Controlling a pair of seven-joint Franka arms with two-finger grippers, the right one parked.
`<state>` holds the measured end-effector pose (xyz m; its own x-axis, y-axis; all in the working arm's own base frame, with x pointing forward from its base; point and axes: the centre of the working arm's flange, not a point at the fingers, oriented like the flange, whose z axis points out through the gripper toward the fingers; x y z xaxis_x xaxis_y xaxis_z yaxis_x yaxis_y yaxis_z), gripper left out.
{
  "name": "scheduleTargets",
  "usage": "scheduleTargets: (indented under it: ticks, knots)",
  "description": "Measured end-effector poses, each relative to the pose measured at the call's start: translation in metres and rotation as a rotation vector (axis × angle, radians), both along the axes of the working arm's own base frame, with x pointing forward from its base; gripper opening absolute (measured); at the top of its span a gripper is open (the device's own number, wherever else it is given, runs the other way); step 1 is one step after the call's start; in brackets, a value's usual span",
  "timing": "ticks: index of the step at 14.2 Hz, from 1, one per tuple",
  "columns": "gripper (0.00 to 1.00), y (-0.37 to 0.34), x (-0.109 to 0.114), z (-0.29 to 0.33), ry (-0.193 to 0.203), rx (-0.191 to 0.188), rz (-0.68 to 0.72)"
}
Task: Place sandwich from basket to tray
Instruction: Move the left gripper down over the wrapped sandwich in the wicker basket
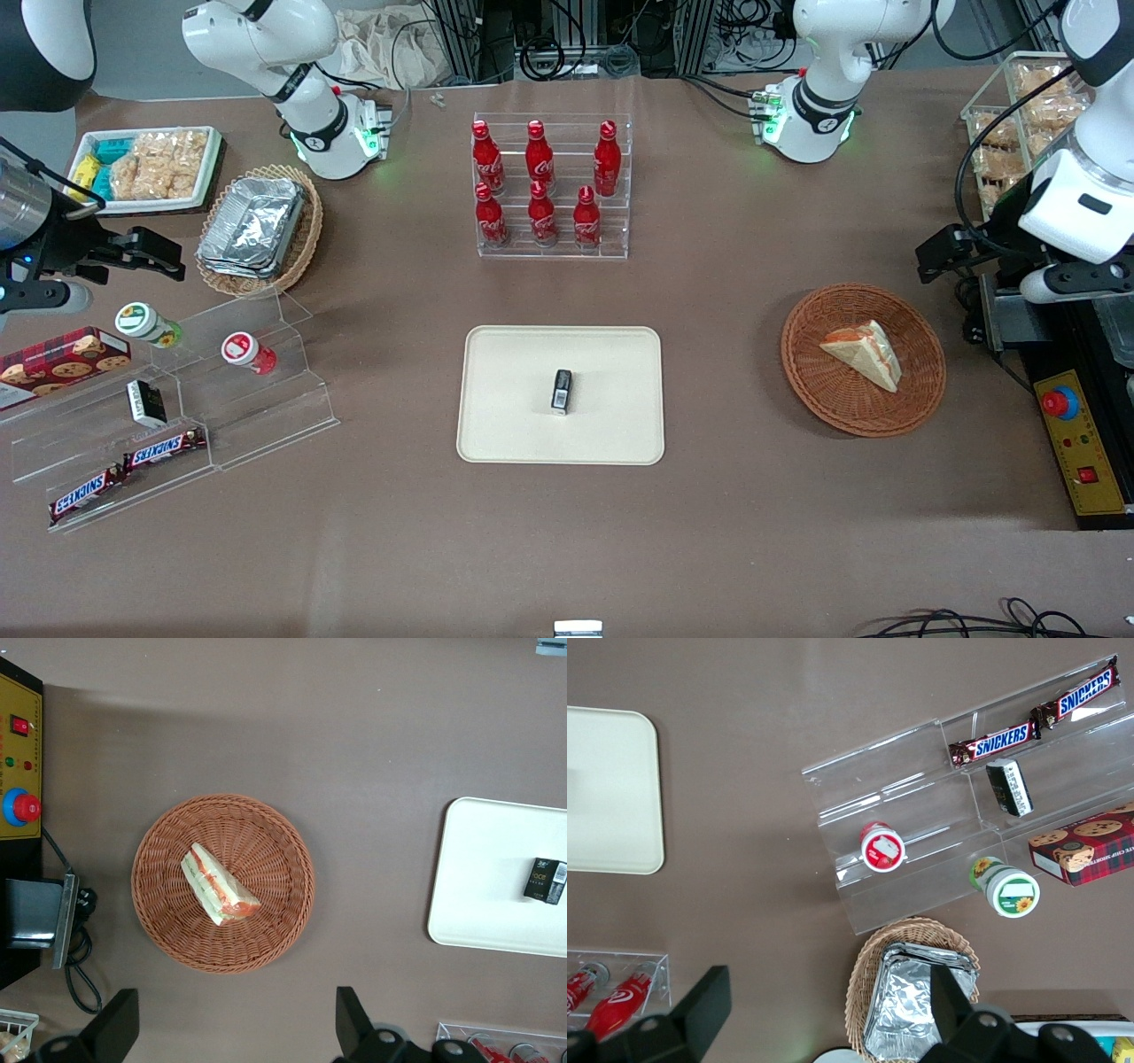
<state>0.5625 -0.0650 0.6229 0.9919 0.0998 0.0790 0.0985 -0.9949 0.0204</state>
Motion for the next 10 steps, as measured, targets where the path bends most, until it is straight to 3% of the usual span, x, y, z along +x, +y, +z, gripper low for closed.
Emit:
scheduleTargets:
  ticks: [5,10]
  knots:
    - [1.00,0.005,0.001,-0.001,0.003,-0.001,0.025]
    - [1.00,0.009,0.003,-0.029,0.053,-0.005,0.260]
